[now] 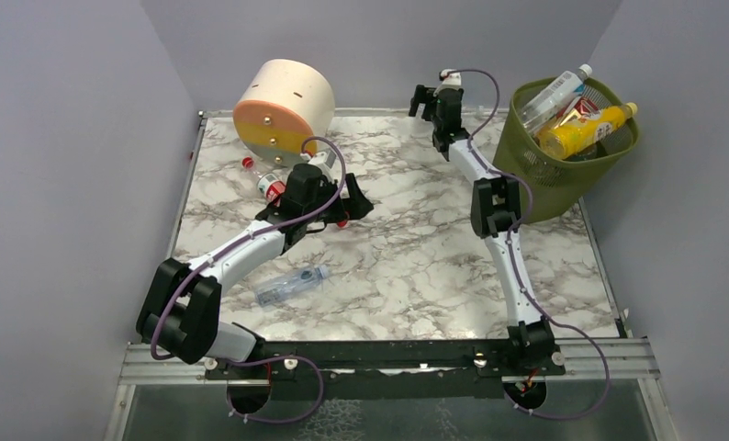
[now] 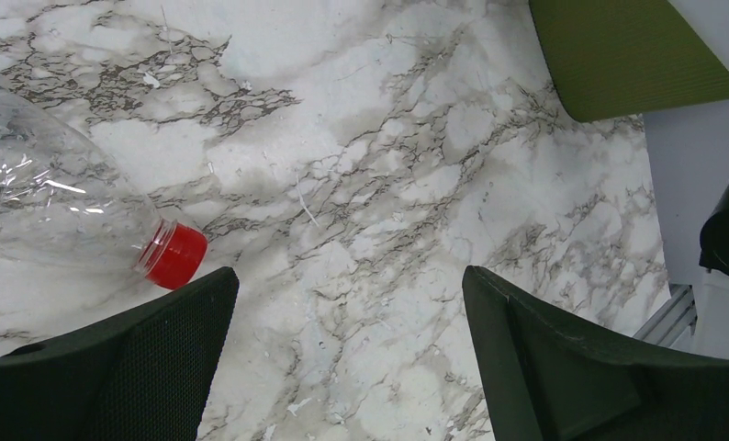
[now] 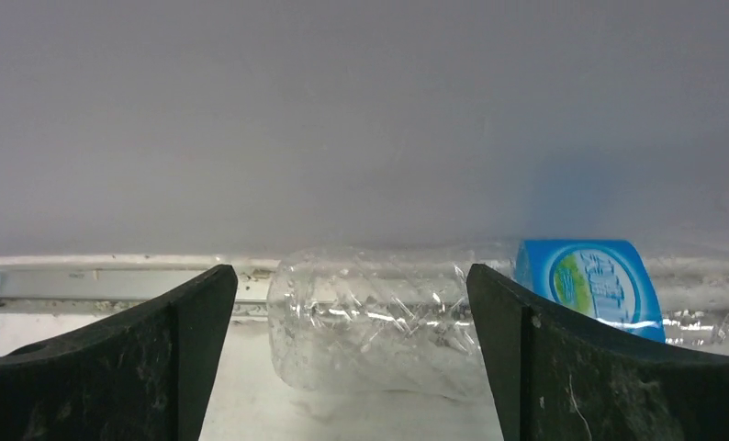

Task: Put the plastic bottles in the bin
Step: Adjust the plastic bottle at the center of the board.

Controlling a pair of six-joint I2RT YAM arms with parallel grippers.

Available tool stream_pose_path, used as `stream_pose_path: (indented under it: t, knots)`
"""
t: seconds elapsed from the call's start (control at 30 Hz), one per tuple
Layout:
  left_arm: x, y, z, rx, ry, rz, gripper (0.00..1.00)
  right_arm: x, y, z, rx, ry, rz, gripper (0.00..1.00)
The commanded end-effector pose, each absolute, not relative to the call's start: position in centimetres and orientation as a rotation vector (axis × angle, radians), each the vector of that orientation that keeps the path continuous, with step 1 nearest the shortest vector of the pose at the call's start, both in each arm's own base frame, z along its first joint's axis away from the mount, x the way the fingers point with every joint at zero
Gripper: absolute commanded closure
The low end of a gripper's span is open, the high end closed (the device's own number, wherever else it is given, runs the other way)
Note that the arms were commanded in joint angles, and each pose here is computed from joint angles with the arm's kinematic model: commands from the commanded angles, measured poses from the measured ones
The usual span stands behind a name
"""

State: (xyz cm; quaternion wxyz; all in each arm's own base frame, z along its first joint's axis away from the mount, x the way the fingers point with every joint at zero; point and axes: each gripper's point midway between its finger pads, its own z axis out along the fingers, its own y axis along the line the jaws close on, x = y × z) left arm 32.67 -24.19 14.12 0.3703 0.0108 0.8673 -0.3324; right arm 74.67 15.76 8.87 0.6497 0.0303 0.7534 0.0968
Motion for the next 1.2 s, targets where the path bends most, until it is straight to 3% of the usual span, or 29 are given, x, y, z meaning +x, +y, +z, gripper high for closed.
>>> stream_pose_path:
  t: [0.0, 0.1, 0.27, 0.4, 0.47, 0.57, 0.73, 1.0, 1.17]
  knots:
    - [32.7, -24.0, 15.0, 0.022, 2.198, -0.841, 0.01, 73.9, 14.5, 5.9, 0.106, 1.838, 0.248, 0.01]
    - [32.8, -24.0, 15.0, 0.013, 2.195, -0.847, 0.01, 70.7, 14.5, 6.2, 0.09, 1.933, 0.241, 0.06]
    - [32.7, -24.3, 14.9, 0.015, 2.191, -0.854, 0.01, 59.4, 15.0, 9.0, 0.032, 1.912, 0.2, 0.07]
    - [32.0, -24.8, 14.7, 0.027, 2.2, -0.86, 0.01, 51.3, 16.1, 13.5, -0.049, 1.871, 0.22, 0.07]
    - [31.6, -24.8, 14.8, 0.022, 2.195, -0.861, 0.01, 49.7, 16.8, 16.6, -0.057, 1.834, 0.248, 0.07]
    - [31.3, -24.9, 15.1, 0.02, 2.188, -0.87, 0.01, 49.4, 17.5, 20.4, -0.067, 1.802, 0.287, 0.07]
    - [30.8, -24.9, 16.7, 0.022, 2.155, -0.87, 0.01, 52.4, 17.5, 21.2, -0.01, 1.828, 0.232, 0.06]
    - [29.9, -24.3, 18.6, 0.026, 2.133, -0.851, 0.01, 60.3, 19.0, 15.9, 0.021, 1.951, 0.115, 0.05]
    - [29.4, -24.0, 19.3, 0.027, 2.128, -0.84, 0.01, 61.2, 19.2, 12.4, 0.012, 2.043, 0.093, 0.05]
